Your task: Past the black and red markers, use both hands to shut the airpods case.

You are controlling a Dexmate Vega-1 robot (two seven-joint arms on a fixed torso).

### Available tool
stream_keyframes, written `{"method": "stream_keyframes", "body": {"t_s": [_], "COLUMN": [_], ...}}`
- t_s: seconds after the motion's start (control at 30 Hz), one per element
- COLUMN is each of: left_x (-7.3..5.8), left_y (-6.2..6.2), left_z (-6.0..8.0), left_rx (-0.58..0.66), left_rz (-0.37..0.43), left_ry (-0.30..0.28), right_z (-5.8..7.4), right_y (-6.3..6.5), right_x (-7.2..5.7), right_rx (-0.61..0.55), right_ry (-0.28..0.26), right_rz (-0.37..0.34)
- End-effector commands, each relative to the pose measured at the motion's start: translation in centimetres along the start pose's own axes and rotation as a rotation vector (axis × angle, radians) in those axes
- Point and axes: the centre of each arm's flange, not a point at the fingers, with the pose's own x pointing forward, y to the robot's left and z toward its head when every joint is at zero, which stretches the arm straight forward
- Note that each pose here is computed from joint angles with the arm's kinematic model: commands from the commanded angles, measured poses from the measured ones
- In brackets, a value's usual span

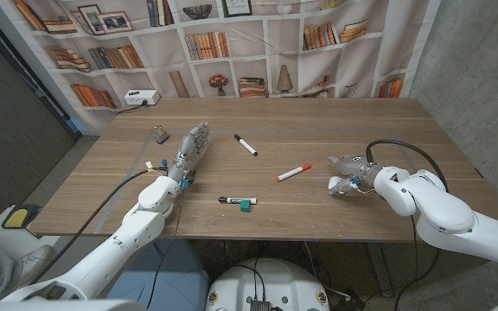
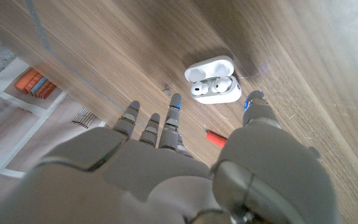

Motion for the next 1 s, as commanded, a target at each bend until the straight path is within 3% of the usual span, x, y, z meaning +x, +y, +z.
{"method": "stream_keyframes", "body": {"t_s": [0.03, 0.4, 1.0], "left_x": [0.4, 0.6, 0.3], "left_y": [-0.2, 0.1, 0.6], "left_z": [-0.1, -0.5, -1.2], "left_rx": [-0.004, -0.003, -0.017], "left_rz": [-0.007, -0.007, 0.002], "left_ry": [-0.001, 0.005, 0.011], "right_z": [0.1, 0.6, 1.0], "right_y": [-0.2, -0.8, -1.0], "right_x": [0.3, 1.4, 1.9], "right_rx": [-0.015, -0.029, -0.059], "right_ry": [0.019, 0.002, 0.020], "right_rz": [0.027, 0.053, 0.085]}}
